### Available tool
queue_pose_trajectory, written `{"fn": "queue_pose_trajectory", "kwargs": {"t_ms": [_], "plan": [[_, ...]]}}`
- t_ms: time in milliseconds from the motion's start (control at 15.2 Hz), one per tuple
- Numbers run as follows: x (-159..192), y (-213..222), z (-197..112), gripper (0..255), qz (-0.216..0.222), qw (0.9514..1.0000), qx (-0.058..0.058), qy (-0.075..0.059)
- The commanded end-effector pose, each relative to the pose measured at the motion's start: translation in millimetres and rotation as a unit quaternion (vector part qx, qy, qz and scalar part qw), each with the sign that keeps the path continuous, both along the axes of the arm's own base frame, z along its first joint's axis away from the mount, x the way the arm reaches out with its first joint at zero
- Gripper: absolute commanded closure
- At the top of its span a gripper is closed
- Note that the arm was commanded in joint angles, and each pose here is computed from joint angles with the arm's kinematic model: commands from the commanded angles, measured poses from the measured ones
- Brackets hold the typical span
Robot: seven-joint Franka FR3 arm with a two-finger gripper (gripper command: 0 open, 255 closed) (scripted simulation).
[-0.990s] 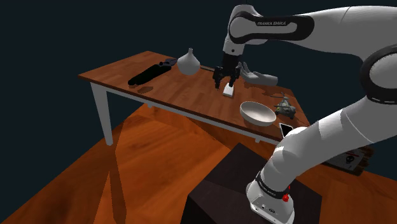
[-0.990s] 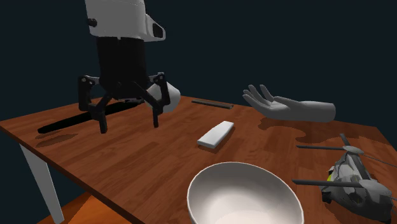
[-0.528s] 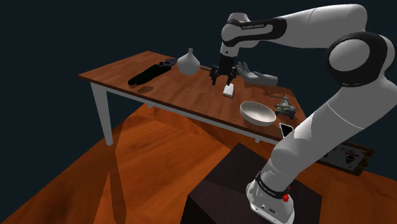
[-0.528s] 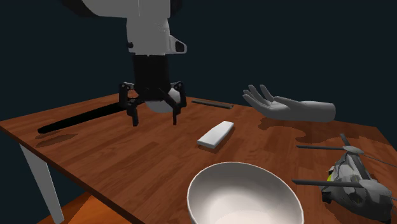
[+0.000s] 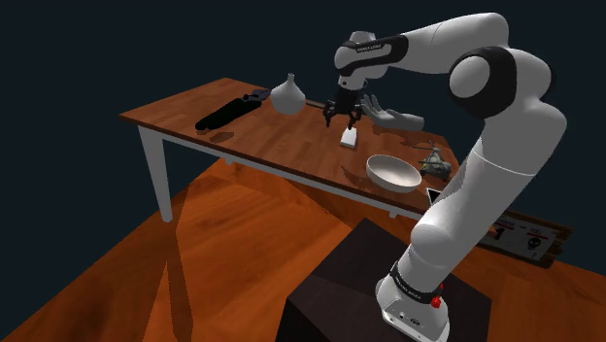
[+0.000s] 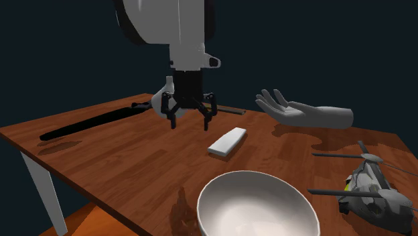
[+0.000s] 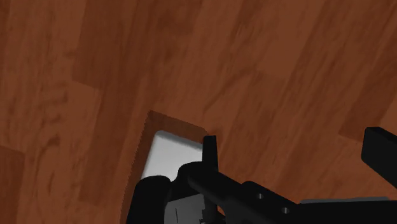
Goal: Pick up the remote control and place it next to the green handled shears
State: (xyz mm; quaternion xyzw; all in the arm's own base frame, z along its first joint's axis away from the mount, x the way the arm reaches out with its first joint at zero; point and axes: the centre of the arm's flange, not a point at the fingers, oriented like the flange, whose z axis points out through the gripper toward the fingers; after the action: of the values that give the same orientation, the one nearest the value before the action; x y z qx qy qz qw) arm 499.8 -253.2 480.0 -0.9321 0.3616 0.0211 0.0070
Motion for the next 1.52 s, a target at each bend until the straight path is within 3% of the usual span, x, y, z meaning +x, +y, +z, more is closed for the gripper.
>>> {"fn": "queue_pose_trajectory", "kwargs": {"t_ms": [0, 396, 792, 1452], "plan": [[4, -25, -8, 0, -0.03, 0.9995, -0.003, -0.001], [15, -99, -30, 0, -0.118, 0.993, -0.01, -0.005], [14, -169, -49, 0, -0.199, 0.9797, -0.017, -0.009], [13, -169, -89, 0, -0.199, 0.9797, -0.017, -0.009]]}}
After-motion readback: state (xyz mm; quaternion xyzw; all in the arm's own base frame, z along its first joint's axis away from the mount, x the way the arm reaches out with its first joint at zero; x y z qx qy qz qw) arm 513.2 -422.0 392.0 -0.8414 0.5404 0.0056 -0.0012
